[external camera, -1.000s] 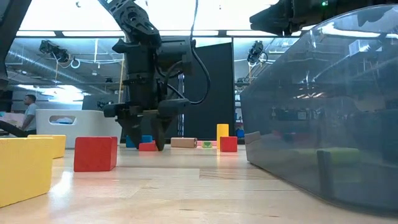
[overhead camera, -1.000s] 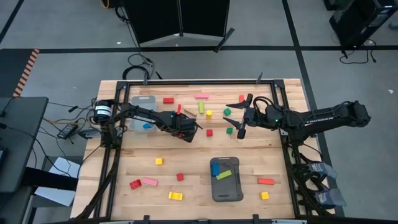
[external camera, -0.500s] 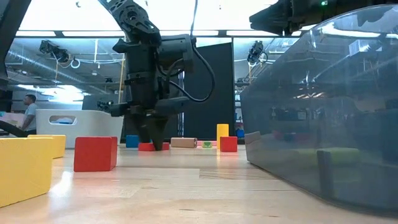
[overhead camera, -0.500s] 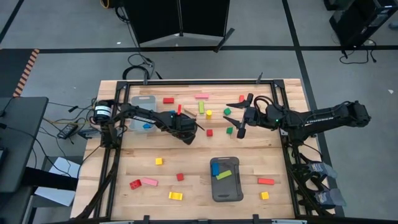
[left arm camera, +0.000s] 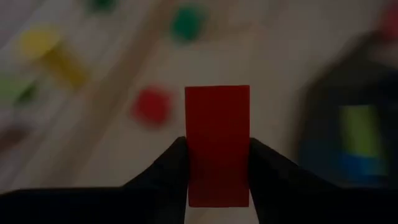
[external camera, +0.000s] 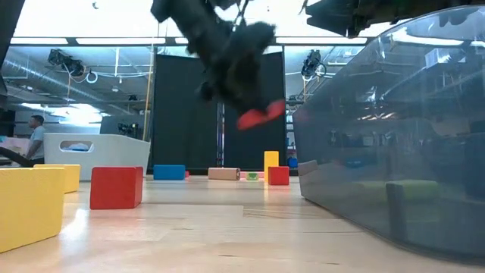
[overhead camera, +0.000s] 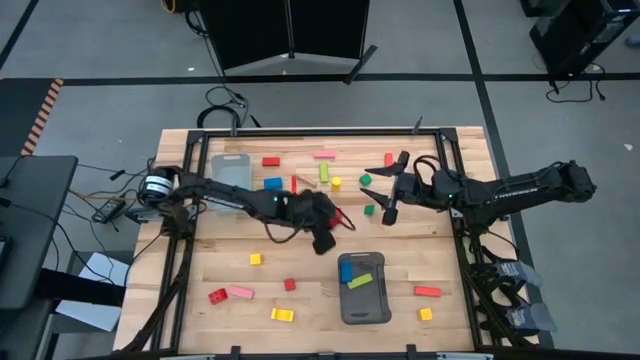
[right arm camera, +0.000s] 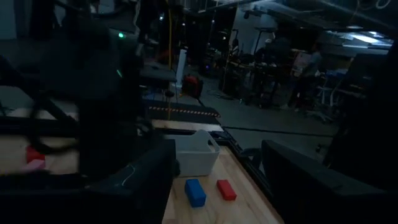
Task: Sort blocks by size
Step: Put the red rectangular block into the black bin, then put the green triangular block into the gray bin
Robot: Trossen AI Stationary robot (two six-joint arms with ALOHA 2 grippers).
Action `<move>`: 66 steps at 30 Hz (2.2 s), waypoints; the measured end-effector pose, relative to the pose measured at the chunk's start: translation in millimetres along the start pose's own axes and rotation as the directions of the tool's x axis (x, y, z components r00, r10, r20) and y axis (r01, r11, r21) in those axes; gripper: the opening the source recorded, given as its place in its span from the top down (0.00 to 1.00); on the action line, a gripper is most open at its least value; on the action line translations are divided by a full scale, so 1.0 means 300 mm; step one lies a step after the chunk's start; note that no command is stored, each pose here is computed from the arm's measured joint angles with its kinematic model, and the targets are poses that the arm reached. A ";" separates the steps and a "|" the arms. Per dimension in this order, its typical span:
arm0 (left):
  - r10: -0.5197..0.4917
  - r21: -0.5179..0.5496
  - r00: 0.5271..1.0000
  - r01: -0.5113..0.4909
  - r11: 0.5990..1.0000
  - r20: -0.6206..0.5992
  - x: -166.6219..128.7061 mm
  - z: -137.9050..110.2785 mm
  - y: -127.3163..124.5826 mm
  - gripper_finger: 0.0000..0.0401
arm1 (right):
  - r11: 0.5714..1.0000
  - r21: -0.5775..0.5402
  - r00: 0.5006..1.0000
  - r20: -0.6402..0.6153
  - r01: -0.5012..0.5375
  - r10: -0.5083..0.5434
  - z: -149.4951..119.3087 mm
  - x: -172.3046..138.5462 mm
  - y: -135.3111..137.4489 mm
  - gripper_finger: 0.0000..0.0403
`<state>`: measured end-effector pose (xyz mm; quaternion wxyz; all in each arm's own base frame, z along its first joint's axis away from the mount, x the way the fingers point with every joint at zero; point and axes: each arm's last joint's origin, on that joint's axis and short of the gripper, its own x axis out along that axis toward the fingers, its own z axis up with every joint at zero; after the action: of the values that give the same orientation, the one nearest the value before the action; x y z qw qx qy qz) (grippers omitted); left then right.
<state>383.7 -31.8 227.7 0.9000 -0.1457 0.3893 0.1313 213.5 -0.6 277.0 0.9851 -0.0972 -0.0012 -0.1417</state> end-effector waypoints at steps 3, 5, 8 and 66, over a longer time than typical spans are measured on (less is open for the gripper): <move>-0.150 0.079 0.984 0.142 0.987 0.099 -0.018 0.022 -0.083 0.67 | 1.000 0.008 1.000 0.030 -0.003 0.003 0.014 -0.007 0.002 0.38; -0.229 0.123 0.962 0.212 0.969 0.145 -0.029 0.026 -0.128 0.67 | 1.000 0.011 0.999 0.051 -0.006 0.005 0.025 -0.016 0.002 0.38; -0.303 0.159 0.938 0.277 0.947 0.169 -0.027 0.019 -0.172 0.67 | 1.000 0.018 0.995 0.098 -0.009 0.008 0.048 -0.031 0.001 0.39; -0.145 0.061 0.743 0.139 0.988 0.654 -0.447 -0.295 0.139 0.16 | 0.987 0.160 0.523 -0.842 0.007 0.133 -0.420 0.025 0.002 0.30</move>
<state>221.6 -41.9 262.1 0.9872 -0.1157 0.0375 0.1035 217.8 -26.4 153.4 0.8695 0.0551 0.4719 -0.1349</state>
